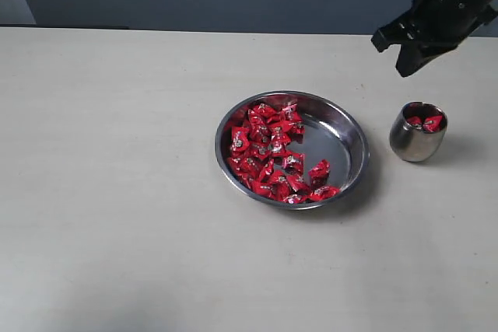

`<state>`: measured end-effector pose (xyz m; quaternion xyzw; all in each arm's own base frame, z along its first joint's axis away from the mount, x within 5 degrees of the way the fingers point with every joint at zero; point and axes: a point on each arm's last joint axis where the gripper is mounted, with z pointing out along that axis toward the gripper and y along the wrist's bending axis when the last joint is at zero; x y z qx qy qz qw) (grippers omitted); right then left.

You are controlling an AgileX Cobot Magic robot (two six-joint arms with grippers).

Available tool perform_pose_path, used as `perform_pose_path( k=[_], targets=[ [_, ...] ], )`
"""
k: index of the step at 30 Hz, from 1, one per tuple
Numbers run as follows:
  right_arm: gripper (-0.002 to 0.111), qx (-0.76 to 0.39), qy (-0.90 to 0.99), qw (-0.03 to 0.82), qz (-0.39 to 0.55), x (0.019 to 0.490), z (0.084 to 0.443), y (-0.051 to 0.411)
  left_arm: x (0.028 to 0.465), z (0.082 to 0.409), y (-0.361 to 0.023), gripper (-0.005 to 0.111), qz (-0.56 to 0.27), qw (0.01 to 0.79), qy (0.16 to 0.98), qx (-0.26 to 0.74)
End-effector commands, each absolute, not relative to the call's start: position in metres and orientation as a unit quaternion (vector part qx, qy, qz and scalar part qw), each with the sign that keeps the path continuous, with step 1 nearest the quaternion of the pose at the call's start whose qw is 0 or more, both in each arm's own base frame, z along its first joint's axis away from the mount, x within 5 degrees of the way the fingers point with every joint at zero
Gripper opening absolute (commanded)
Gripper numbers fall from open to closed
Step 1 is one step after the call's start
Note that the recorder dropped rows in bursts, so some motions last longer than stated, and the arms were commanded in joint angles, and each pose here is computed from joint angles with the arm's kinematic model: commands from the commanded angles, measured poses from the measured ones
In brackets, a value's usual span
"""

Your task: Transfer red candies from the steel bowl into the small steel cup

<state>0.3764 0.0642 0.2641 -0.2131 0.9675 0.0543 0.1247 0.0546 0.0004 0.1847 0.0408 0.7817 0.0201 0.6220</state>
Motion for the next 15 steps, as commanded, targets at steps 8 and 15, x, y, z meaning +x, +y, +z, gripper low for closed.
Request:
perform_pose_path(
  k=[8,15],
  targets=[
    [0.001,-0.322,0.931,0.031,0.170,0.364,0.226,0.130,0.054,0.186,0.000,0.000,0.015,0.626,0.779,0.043],
    [0.043,-0.338,0.927,-0.004,0.160,0.368,0.199,0.136,0.054,0.186,0.000,0.000,0.015,0.626,0.779,0.043]
  ],
)
